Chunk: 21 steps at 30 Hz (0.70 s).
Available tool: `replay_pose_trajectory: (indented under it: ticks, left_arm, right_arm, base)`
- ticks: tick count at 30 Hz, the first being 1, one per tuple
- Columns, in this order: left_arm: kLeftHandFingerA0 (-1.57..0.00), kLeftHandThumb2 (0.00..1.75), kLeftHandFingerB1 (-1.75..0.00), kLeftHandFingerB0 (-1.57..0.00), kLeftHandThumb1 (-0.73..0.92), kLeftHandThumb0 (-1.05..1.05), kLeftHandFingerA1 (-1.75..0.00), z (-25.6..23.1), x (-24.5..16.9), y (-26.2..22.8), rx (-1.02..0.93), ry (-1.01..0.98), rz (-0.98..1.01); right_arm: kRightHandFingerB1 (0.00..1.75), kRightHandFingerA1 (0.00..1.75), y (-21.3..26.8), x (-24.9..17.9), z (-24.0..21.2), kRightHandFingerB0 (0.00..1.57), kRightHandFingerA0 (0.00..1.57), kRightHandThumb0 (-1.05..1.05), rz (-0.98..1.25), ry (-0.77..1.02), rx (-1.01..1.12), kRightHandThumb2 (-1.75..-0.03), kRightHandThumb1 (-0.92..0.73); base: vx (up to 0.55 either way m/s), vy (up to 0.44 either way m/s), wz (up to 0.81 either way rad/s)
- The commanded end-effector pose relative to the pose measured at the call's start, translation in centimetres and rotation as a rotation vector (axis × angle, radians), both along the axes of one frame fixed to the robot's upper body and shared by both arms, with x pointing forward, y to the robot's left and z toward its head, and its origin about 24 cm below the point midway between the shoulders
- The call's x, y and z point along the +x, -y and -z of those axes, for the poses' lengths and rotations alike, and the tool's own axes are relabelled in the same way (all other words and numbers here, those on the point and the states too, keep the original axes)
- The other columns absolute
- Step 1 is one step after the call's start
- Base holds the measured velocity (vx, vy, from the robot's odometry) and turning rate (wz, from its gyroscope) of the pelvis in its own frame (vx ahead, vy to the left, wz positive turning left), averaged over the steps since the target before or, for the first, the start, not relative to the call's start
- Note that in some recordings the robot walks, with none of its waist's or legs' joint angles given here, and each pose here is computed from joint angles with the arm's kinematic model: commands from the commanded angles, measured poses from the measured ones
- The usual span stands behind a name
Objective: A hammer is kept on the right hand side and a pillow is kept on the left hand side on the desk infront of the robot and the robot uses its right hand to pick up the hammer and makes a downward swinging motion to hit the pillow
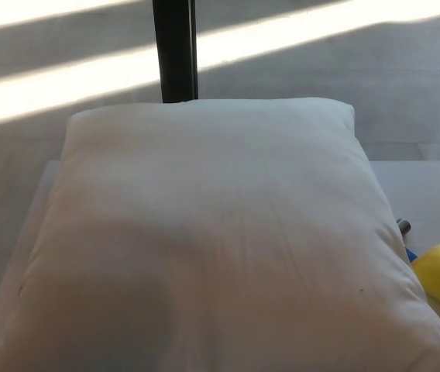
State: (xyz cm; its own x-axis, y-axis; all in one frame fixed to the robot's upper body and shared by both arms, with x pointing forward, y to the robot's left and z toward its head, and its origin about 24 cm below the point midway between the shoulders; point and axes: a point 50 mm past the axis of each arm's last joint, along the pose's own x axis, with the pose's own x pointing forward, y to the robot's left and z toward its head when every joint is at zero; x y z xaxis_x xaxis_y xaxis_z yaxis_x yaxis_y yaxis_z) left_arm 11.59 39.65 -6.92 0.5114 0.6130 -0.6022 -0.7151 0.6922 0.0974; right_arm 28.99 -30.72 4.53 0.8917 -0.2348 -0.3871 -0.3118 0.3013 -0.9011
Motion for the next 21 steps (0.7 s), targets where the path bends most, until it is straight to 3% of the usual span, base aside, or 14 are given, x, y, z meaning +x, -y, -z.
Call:
replay_pose_trajectory:
  ticks: [1,3,4,5,8,9,11,12,13,14,15,16,17,21]
  left_arm:
    - [-0.69,0.58,-0.44,-0.61,0.58,-0.62,-0.47,-0.8,-0.3,-0.9,0.034,0.031,0.000]
    - [-0.68,0.58,-0.44,-0.60,0.57,-0.64,-0.47,-0.8,-0.3,-0.9,0.033,0.033,-0.004]
    - [-0.66,0.58,-0.44,-0.60,0.57,-0.63,-0.47,-0.7,-0.3,-0.8,0.025,0.038,-0.001]
    - [-0.67,0.58,-0.44,-0.62,0.58,-0.62,-0.46,-0.7,-0.3,-0.8,0.027,0.035,0.003]
    - [-0.66,0.58,-0.44,-0.62,0.58,-0.61,-0.46,-0.7,-0.4,-0.8,0.026,0.035,0.006]
    - [-0.66,0.58,-0.44,-0.62,0.58,-0.61,-0.46,-0.7,-0.3,-0.8,0.024,0.037,0.006]
    - [-0.66,0.58,-0.44,-0.61,0.58,-0.64,-0.47,-0.7,-0.3,-0.8,0.025,0.032,0.011]
    - [-0.65,0.58,-0.44,-0.61,0.58,-0.63,-0.47,-0.6,-0.3,-0.7,0.024,0.035,0.016]
    - [-0.66,0.58,-0.44,-0.62,0.58,-0.63,-0.47,-0.6,-0.3,-0.7,0.023,0.035,0.014]
    - [-0.68,0.58,-0.45,-0.62,0.57,-0.63,-0.48,-0.6,-0.3,-0.7,0.022,0.037,0.011]
    - [-0.68,0.58,-0.45,-0.62,0.57,-0.63,-0.48,-0.6,-0.3,-0.7,0.022,0.039,0.009]
    - [-0.69,0.57,-0.44,-0.63,0.57,-0.62,-0.48,-0.6,-0.3,-0.7,0.017,0.042,0.004]
    - [-0.68,0.58,-0.45,-0.62,0.57,-0.61,-0.48,-0.6,-0.3,-0.7,0.018,0.044,0.005]
    - [-0.67,0.59,-0.43,-0.59,0.58,-0.62,-0.47,-0.6,-0.3,-0.7,0.016,0.047,0.013]
  right_arm:
    - [0.30,0.09,-0.4,0.3,0.6,0.13,0.00,-0.93,-0.094,-0.095,-0.144,-0.91,-0.58]
    - [0.29,0.09,-0.7,0.4,1.0,0.13,0.00,-0.92,-0.100,-0.108,-0.146,-0.90,-0.57]
    - [0.28,0.01,-0.9,0.3,1.2,0.15,0.00,-0.97,-0.111,-0.118,-0.157,-0.87,-0.59]
    - [0.33,0.11,-1.1,0.3,1.5,0.11,0.00,-0.85,-0.130,-0.118,-0.166,-0.85,-0.52]
    - [0.33,0.11,-1.6,0.4,1.8,0.12,0.00,-0.83,-0.161,-0.112,-0.181,-0.84,-0.51]
    - [0.27,0.04,-1.8,0.4,1.9,0.16,0.00,-0.76,-0.167,-0.111,-0.186,-0.58,-0.59]
    - [0.26,0.10,-2.3,0.8,2.0,0.14,0.00,-0.72,-0.181,-0.098,-0.202,-0.59,-0.60]
    - [0.33,0.15,-2.3,0.8,2.0,0.16,0.00,-0.80,-0.176,-0.090,-0.192,-0.82,-0.49]
    - [0.26,0.15,-2.4,0.9,2.1,0.14,0.00,-0.68,-0.172,-0.085,-0.196,-0.59,-0.59]
    - [0.32,0.19,-2.5,1.0,2.1,0.11,0.00,-0.76,-0.169,-0.082,-0.200,-0.80,-0.47]
    - [0.32,0.19,-2.5,1.1,2.1,0.11,0.00,-0.76,-0.166,-0.081,-0.203,-0.80,-0.47]
    - [0.27,0.21,-2.6,1.3,2.2,0.14,0.00,-0.64,-0.158,-0.078,-0.207,-0.59,-0.59]
    - [0.33,0.23,-2.5,1.3,2.2,0.12,0.00,-0.74,-0.160,-0.075,-0.220,-0.79,-0.46]
    - [0.38,0.32,-2.6,1.4,2.7,0.11,0.00,-0.67,-0.155,-0.084,-0.257,-0.80,-0.45]
  base:
    - [0.00,0.000,0.00]
    - [0.00,0.000,0.00]
    - [0.00,0.000,0.00]
    - [0.00,0.000,0.00]
    - [0.00,0.000,0.00]
    - [0.00,0.000,0.00]
    - [0.00,0.000,0.00]
    - [0.00,0.000,0.00]
    - [0.00,0.000,0.00]
    - [0.00,0.000,0.00]
    - [0.00,0.000,0.00]
    - [0.00,0.000,0.00]
    - [0.00,0.000,0.00]
    - [0.00,0.000,0.00]
